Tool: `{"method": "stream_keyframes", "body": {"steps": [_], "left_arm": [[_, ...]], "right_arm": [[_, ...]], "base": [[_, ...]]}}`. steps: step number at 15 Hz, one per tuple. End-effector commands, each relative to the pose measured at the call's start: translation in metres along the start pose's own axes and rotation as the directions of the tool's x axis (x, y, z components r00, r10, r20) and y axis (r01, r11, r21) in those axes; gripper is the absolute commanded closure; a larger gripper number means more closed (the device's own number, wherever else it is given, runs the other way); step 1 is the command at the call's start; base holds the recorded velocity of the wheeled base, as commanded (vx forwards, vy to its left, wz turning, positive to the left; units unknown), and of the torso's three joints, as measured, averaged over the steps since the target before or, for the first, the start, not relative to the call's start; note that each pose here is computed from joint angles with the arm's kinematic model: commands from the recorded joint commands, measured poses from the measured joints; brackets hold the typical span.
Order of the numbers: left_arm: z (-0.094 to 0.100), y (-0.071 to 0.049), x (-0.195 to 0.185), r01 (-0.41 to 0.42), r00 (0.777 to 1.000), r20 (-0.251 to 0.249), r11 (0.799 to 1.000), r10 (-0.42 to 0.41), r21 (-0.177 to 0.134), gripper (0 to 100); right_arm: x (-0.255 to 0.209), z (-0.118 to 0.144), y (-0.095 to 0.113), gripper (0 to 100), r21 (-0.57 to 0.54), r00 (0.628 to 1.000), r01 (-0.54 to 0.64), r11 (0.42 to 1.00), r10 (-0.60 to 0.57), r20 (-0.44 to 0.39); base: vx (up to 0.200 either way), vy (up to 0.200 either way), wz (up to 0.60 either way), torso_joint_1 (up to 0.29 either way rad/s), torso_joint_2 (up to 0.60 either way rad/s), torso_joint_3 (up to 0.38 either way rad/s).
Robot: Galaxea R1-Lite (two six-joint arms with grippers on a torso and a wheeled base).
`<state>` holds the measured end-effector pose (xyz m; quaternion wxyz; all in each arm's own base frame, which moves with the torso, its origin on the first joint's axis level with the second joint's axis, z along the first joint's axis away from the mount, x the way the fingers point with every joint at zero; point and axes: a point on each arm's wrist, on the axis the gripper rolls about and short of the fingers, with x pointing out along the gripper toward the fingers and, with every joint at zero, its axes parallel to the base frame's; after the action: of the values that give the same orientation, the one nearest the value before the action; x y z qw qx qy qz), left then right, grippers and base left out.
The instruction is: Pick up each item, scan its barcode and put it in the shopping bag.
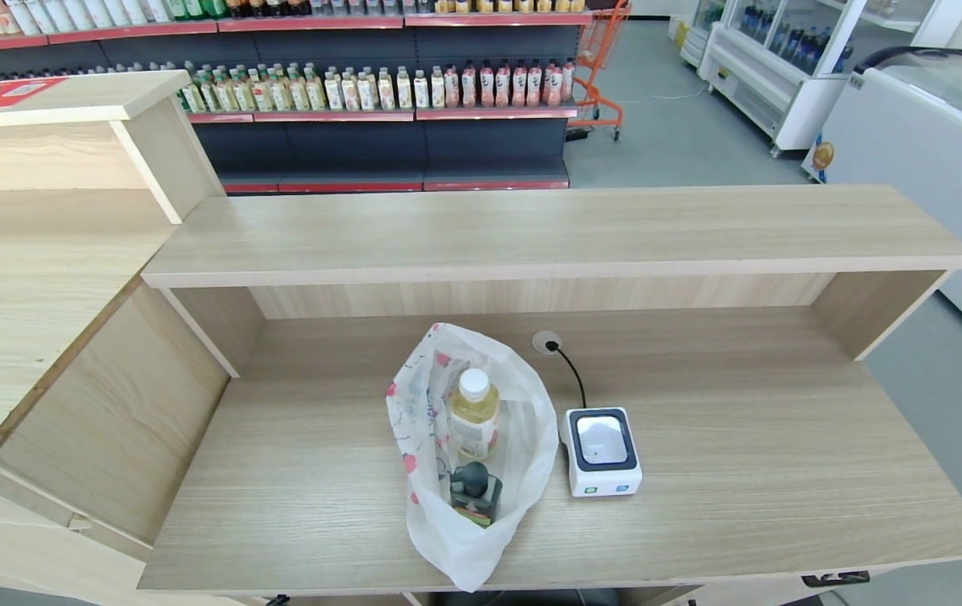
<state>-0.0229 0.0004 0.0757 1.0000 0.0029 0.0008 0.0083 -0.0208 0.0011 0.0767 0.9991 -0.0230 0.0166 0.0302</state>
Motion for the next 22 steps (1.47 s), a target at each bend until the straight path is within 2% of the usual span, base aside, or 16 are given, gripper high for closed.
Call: {"method": "stream_keyframes", "body": {"steps": [1, 9, 11, 12, 14, 22], "left_arm": [[-0.0001, 0.0, 0.0, 0.0, 1.0, 0.0, 1.0, 0.0, 0.0, 0], [-0.0001, 0.0, 0.0, 0.0, 1.0, 0.0, 1.0, 0.0, -0.003, 0], [-0.0001, 0.0, 0.0, 0.0, 1.0, 0.0, 1.0, 0.0, -0.018, 0], [-0.0001, 0.0, 0.0, 0.001, 1.0, 0.0, 1.0, -0.001, -0.009, 0], [-0.0001, 0.0, 0.0, 0.0, 1.0, 0.0, 1.0, 0.0, 0.003, 0], [-0.0001, 0.0, 0.0, 0.0, 1.0, 0.0, 1.0, 0.0, 0.007, 0]], "right_arm": [[-0.0022, -0.0015, 0.0002, 0, -0.001, 1.0, 0.001, 1.0, -0.001, 0.027], [-0.0022, -0.0015, 0.0002, 0, -0.002, 1.0, 0.001, 1.0, -0.001, 0.027], [-0.0022, -0.0016, 0.0002, 0, -0.002, 1.0, 0.003, 1.0, -0.003, 0.027], [-0.0022, -0.0015, 0.0002, 0, -0.008, 1.0, 0.001, 1.0, -0.001, 0.027], [-0.0022, -0.0015, 0.0002, 0, -0.016, 1.0, 0.001, 1.0, -0.001, 0.027], [-0.0022, -0.0016, 0.0002, 0, -0.019, 1.0, 0.003, 1.0, -0.003, 0.027]], "base": [[0.0, 0.0, 0.0, 0.0, 0.0, 0.0], [0.0, 0.0, 0.0, 0.0, 0.0, 0.0], [0.0, 0.0, 0.0, 0.0, 0.0, 0.0], [0.0, 0.0, 0.0, 0.0, 0.0, 0.0], [0.0, -0.2, 0.0, 0.005, 0.0, 0.005], [0.0, -0.2, 0.0, 0.004, 0.0, 0.002]]}}
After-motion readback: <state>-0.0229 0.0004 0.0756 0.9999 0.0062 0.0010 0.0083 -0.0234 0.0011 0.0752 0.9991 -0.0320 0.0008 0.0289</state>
